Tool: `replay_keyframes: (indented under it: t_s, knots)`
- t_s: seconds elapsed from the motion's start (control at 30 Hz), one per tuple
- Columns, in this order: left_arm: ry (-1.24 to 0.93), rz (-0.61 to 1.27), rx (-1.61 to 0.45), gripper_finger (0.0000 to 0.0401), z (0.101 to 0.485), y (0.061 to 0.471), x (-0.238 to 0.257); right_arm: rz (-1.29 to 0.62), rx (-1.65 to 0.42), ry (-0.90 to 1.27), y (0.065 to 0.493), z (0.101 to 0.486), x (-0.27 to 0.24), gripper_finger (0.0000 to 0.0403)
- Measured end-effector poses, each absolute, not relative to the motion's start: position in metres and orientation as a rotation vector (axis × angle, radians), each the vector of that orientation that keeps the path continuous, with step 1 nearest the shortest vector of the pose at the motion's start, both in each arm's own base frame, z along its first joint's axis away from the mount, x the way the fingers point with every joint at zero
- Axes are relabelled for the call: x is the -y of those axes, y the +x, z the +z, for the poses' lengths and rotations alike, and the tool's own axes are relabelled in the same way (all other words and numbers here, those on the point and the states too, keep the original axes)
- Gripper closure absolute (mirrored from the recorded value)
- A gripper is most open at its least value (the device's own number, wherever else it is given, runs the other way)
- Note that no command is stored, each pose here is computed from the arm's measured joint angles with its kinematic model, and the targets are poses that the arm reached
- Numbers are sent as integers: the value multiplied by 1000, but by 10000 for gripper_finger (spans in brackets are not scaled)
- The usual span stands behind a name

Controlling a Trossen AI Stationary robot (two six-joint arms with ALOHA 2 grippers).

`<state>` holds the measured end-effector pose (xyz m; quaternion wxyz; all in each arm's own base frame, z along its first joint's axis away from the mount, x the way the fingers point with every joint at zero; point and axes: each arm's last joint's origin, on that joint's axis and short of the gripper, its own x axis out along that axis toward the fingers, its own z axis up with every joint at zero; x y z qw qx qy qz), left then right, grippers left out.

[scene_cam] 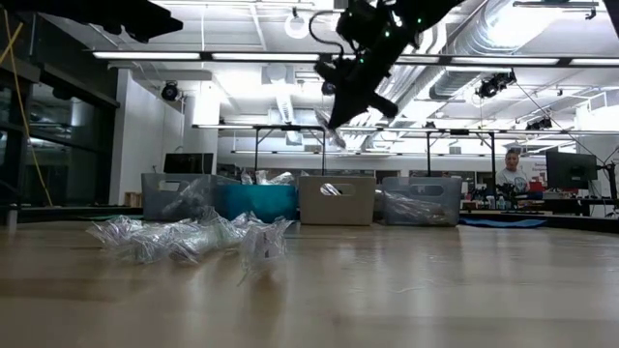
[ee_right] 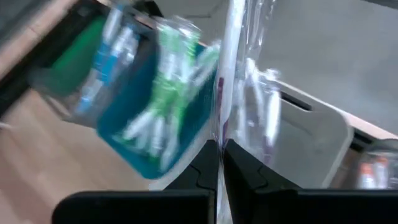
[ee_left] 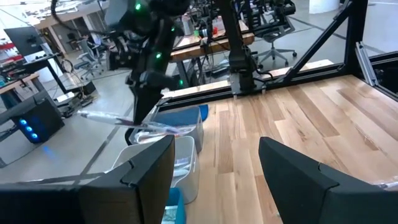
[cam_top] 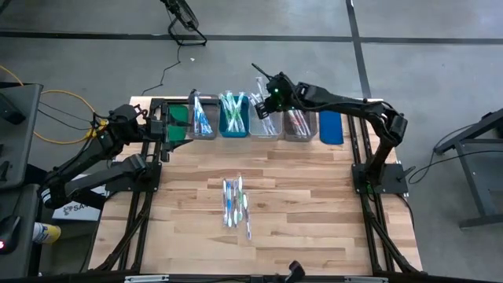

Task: Pick & Place Toothbrushes
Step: Put the purple toothbrush into the white bin

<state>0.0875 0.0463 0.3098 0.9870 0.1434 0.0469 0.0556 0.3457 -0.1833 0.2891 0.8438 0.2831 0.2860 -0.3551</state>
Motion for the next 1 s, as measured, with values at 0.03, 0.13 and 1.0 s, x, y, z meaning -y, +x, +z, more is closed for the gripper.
replay_keyframes:
  t_s: [0.03,0.13,1.0]
  knots:
    - [288,112,-94,173,310,88,-46,-746,-619,592,345,286,187,398]
    - [288,112,-94,173,310,88,-46,-735,-635,566,345,280,195,398]
    - [287,110,-94,173,310,88,-46,-753,-807,623,358,218,216,360]
